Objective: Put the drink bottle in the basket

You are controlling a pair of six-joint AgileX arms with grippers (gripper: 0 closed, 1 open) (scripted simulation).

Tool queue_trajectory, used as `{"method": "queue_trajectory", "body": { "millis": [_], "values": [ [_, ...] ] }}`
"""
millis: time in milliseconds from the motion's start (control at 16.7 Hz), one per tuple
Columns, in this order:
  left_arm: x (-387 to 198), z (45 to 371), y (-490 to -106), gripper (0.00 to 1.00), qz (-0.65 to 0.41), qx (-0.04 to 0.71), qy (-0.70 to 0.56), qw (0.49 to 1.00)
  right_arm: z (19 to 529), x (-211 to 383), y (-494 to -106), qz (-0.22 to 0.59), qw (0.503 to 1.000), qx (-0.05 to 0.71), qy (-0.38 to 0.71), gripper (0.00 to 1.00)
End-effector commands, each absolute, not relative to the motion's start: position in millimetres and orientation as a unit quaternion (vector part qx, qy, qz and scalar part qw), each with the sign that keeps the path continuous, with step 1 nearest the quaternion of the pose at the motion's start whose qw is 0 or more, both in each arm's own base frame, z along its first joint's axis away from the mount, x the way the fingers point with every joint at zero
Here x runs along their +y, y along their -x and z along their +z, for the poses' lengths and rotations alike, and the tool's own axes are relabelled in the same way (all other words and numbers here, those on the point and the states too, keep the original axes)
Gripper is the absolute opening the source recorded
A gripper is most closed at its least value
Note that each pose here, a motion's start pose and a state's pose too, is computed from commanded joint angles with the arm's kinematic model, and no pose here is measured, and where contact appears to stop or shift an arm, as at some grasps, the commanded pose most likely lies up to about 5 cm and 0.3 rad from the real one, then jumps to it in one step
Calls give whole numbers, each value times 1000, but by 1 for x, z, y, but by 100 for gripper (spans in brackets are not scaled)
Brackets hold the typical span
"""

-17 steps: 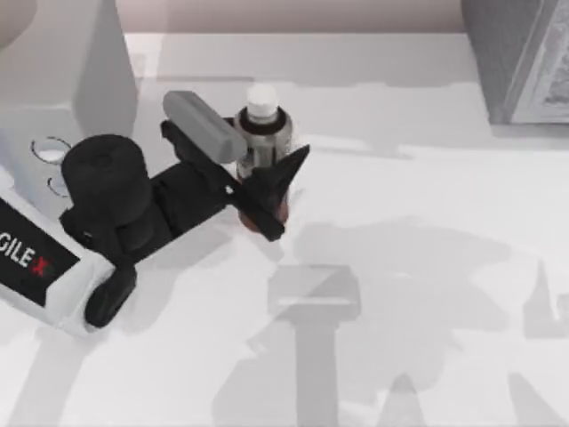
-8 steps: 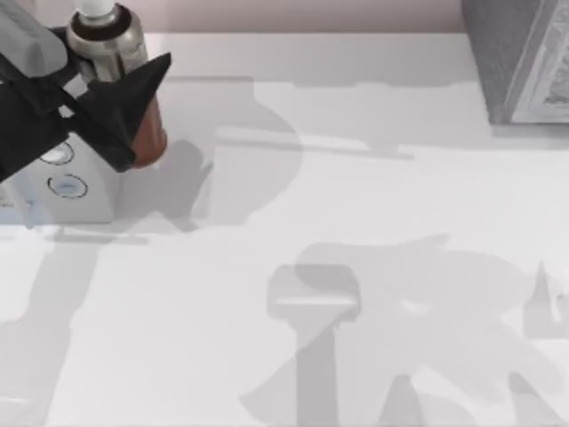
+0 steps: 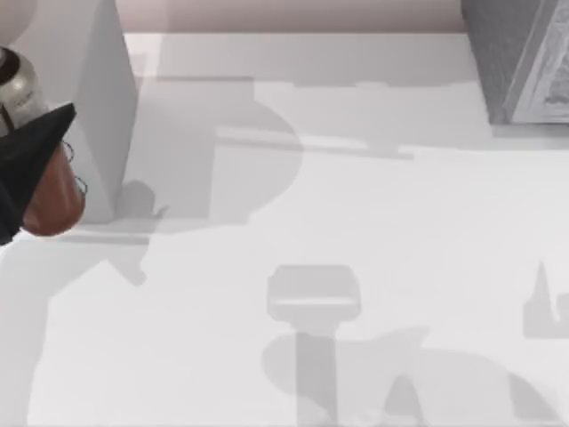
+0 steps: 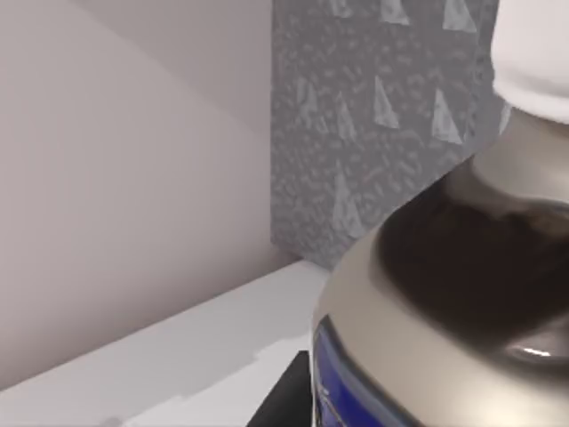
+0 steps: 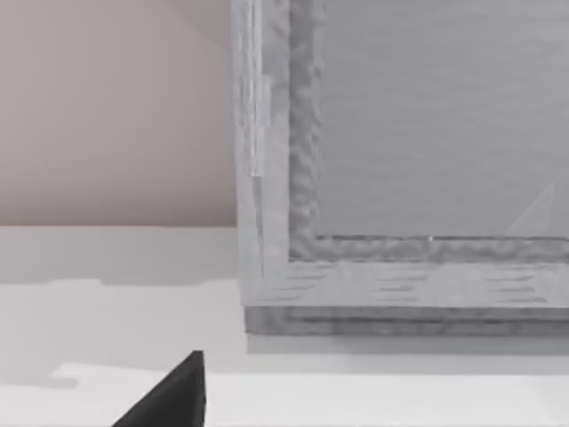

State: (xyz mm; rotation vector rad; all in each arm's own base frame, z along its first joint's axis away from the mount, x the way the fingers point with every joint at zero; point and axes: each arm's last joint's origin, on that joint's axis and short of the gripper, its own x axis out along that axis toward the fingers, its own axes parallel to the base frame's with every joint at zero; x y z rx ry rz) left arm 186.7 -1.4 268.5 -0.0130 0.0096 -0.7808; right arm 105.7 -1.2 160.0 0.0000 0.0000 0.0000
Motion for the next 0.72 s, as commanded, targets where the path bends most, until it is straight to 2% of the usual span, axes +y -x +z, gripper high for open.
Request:
{"method": "queue_trajectory", "body": {
  "millis": [360, 720],
  "values": [
    [9, 269, -109, 0, -372, 4, 5, 928, 160, -1, -106, 0, 1000, 0, 0, 100],
    [6, 265, -92, 0, -391, 0, -2, 920, 160, -1, -106, 0, 1000, 0, 0, 100]
  ]
}}
